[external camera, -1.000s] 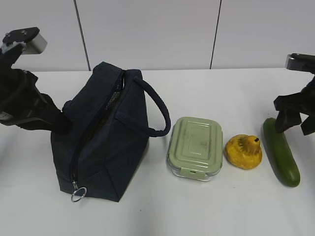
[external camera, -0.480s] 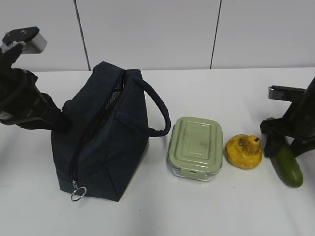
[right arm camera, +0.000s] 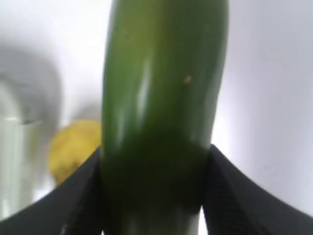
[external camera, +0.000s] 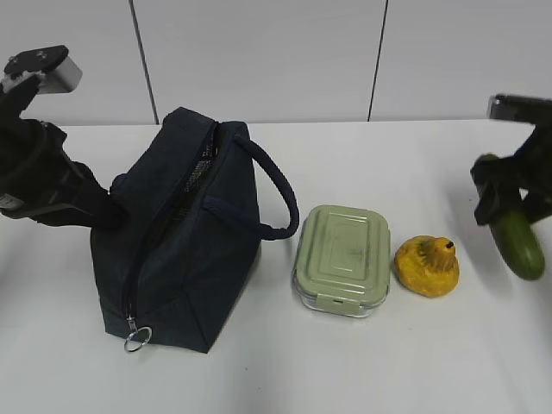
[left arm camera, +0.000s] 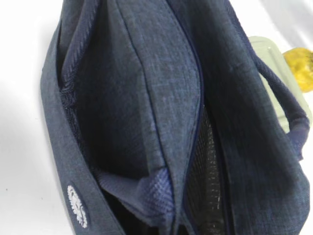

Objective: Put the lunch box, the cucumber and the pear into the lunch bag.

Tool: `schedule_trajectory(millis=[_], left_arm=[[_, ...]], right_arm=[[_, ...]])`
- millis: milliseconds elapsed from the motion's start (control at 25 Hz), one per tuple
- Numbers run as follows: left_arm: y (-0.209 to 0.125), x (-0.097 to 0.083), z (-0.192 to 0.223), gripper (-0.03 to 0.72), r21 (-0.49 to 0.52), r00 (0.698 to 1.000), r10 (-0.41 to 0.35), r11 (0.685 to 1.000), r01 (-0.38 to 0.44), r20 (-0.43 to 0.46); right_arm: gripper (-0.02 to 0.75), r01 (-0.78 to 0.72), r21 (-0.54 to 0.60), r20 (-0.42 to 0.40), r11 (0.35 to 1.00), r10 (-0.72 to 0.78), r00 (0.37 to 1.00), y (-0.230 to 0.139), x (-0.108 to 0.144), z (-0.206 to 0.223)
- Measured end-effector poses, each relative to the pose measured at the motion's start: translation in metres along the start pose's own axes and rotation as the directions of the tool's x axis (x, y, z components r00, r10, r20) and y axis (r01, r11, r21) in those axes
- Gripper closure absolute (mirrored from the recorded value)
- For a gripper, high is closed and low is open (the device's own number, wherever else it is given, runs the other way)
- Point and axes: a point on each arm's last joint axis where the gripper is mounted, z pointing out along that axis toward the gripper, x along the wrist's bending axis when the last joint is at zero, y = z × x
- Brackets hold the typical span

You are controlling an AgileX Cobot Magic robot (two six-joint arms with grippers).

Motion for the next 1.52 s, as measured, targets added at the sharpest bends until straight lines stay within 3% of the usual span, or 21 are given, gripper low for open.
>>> schedule_trajectory(millis=[200, 360, 560, 680, 800, 960, 1200, 1400, 1520], left_arm=[[0.001, 0.0, 0.0, 0.701, -0.011, 1.0, -0.009, 1.0, 0.009, 0.002], [0.002, 0.0, 0.0, 0.701, -0.021, 1.0, -0.015, 1.0, 0.015, 0.003], [0.002, 0.0, 0.0, 0.701, -0.024, 1.0, -0.017, 1.0, 0.017, 0.002], [0.002, 0.0, 0.0, 0.701, -0.024, 1.0, -0.018, 1.0, 0.018, 0.003], [0.002, 0.0, 0.0, 0.701, -0.025, 1.0, -0.019, 1.0, 0.019, 0.004], [0.002, 0.0, 0.0, 0.701, -0.026, 1.0, -0.021, 0.999, 0.021, 0.005], [0.003, 0.0, 0.0, 0.701, -0.028, 1.0, -0.021, 0.999, 0.022, 0.005], [0.003, 0.0, 0.0, 0.701, -0.028, 1.0, -0.021, 0.999, 0.022, 0.005], [0.003, 0.0, 0.0, 0.701, -0.028, 1.0, -0.021, 0.999, 0.022, 0.005]], right_arm=[[0.342, 0.093, -0.159, -0.263, 0.983, -0.133, 0.956, 0.003, 0.066, -0.054], [0.342, 0.195, -0.252, -0.46, 0.948, -0.295, 0.838, -0.005, 0.144, -0.07], [0.342, 0.215, -0.406, -0.589, 0.888, -0.434, 0.681, -0.021, 0.225, -0.071], [0.342, 0.158, -0.484, -0.636, 0.861, -0.47, 0.612, -0.022, 0.254, -0.06], [0.343, 0.079, -0.529, -0.671, 0.845, -0.474, 0.57, -0.014, 0.268, -0.04], [0.343, 0.059, -0.541, -0.657, 0.839, -0.465, 0.594, -0.004, 0.271, 0.0], [0.343, 0.241, -0.532, -0.528, 0.812, -0.54, 0.655, -0.008, 0.263, 0.043], [0.341, 0.355, -0.512, -0.46, 0.782, -0.599, 0.656, -0.012, 0.259, 0.048], [0.293, 0.376, -0.516, -0.455, 0.77, -0.618, 0.642, -0.012, 0.26, 0.047]])
